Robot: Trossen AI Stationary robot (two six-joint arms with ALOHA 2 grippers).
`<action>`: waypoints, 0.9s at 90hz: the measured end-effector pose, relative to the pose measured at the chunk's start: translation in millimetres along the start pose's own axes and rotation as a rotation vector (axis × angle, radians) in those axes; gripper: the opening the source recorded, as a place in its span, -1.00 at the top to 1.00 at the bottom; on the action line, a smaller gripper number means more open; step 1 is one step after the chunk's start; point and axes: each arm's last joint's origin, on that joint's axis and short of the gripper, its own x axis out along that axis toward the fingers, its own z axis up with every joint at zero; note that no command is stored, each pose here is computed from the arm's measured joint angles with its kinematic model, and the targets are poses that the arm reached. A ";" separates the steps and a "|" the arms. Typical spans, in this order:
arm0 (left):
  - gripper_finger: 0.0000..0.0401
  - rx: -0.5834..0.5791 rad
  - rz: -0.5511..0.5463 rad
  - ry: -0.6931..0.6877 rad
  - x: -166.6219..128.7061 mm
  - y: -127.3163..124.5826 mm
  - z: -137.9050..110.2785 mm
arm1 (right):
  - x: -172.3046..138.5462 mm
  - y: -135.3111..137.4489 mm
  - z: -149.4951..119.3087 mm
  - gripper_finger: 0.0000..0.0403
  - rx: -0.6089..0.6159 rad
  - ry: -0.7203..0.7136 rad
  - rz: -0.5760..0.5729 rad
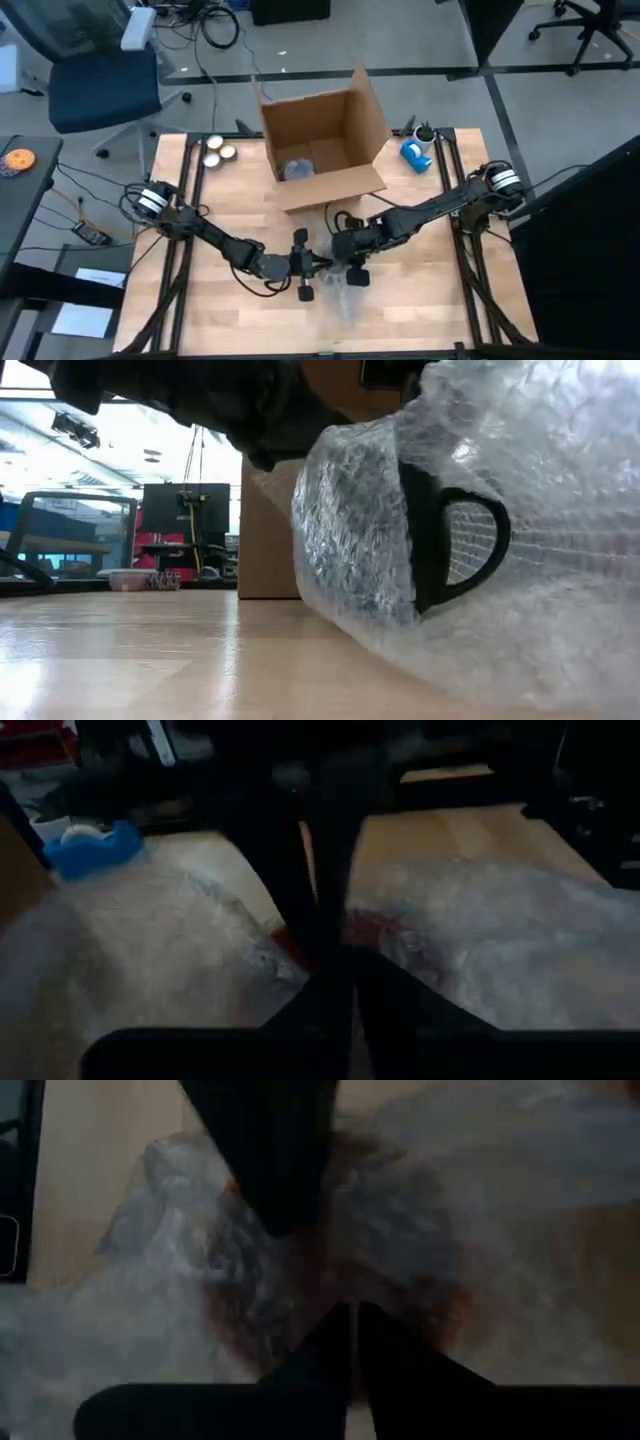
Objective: Wrap mug
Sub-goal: Wrap the black mug with the bubble wrap
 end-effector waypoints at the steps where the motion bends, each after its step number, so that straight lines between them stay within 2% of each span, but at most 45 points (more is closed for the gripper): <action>1: 1.00 0.000 0.000 0.000 0.1 0.1 0.0 | -1.6 0.1 0.4 1.00 0.001 -0.006 0.000; 12: 1.00 -0.001 0.005 0.001 0.8 1.5 0.0 | -15.1 1.2 7.3 1.00 0.002 -0.086 0.013; 24: 1.00 0.029 0.007 0.000 -1.4 2.9 3.5 | -12.6 2.6 11.0 1.00 -0.012 -0.122 0.024; 35: 1.00 0.098 0.029 -0.054 -20.6 3.7 33.3 | 6.0 4.8 11.5 1.00 -0.025 -0.117 0.024; 43: 1.00 0.139 0.092 -0.090 -42.5 8.1 57.7 | 23.1 6.7 9.5 1.00 -0.037 -0.101 0.016; 51: 1.00 0.174 0.128 -0.078 -57.3 11.9 66.7 | 38.2 6.8 7.2 1.00 -0.038 -0.081 -0.003; 62: 1.00 0.146 0.163 -0.100 -66.2 18.4 77.4 | 50.4 4.4 0.5 1.00 -0.043 -0.021 -0.015; 81: 1.00 0.173 0.143 -0.039 -50.4 12.3 57.0 | 34.1 7.0 3.5 1.00 -0.046 -0.031 0.008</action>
